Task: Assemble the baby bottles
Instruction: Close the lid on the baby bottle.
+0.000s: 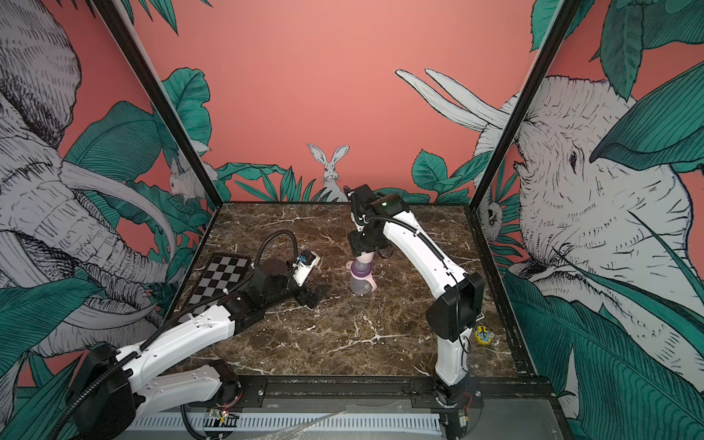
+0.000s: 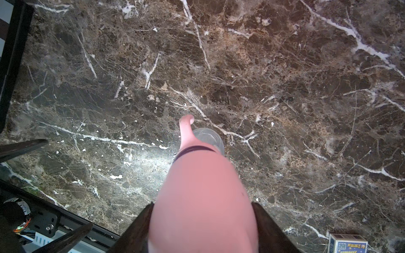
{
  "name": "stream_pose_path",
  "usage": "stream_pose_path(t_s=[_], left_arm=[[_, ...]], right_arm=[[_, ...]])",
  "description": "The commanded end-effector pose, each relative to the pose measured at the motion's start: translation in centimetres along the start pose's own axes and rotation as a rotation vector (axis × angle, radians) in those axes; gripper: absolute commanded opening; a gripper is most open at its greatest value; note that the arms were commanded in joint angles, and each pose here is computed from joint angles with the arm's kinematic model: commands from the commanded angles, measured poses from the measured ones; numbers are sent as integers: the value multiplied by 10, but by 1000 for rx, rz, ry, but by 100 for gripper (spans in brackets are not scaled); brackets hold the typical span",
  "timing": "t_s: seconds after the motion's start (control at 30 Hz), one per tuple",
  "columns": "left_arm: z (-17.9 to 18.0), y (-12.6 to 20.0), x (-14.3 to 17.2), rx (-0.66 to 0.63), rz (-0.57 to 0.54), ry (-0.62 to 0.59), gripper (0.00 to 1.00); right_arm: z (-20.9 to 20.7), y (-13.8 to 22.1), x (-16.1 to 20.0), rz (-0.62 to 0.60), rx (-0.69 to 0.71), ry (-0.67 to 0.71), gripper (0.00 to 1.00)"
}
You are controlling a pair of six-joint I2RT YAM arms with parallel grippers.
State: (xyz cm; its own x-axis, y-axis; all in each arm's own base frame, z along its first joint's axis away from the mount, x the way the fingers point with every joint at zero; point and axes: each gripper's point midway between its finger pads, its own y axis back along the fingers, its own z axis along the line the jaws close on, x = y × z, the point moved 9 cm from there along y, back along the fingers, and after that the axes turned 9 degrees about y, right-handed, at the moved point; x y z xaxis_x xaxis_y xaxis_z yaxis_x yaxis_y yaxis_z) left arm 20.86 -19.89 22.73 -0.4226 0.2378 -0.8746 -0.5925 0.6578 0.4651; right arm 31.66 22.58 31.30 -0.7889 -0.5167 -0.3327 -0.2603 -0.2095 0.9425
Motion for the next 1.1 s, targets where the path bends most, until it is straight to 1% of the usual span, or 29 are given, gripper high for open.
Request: stream_pose_path(t_s=[0.0, 0.2, 0.4, 0.67, 0.93, 1.07], left_arm=[[1, 1, -1, 7, -4, 1, 100], [1, 0, -1, 4, -3, 1, 100], [1, -1, 0, 6, 0, -1, 100], [1, -2, 1, 4, 3, 4, 100], [2, -1, 2, -2, 6, -1, 99], [2, -2, 2, -1, 7, -1, 99]], right_arm=[[5, 0, 6, 73, 24, 53, 62], [3, -13, 8, 141, 65, 73, 62], [4, -26, 9, 181, 55, 86, 63], [9, -42, 6, 201, 42, 93, 62], [13, -50, 7, 207, 29, 95, 63], [14, -56, 9, 225, 30, 100, 65]])
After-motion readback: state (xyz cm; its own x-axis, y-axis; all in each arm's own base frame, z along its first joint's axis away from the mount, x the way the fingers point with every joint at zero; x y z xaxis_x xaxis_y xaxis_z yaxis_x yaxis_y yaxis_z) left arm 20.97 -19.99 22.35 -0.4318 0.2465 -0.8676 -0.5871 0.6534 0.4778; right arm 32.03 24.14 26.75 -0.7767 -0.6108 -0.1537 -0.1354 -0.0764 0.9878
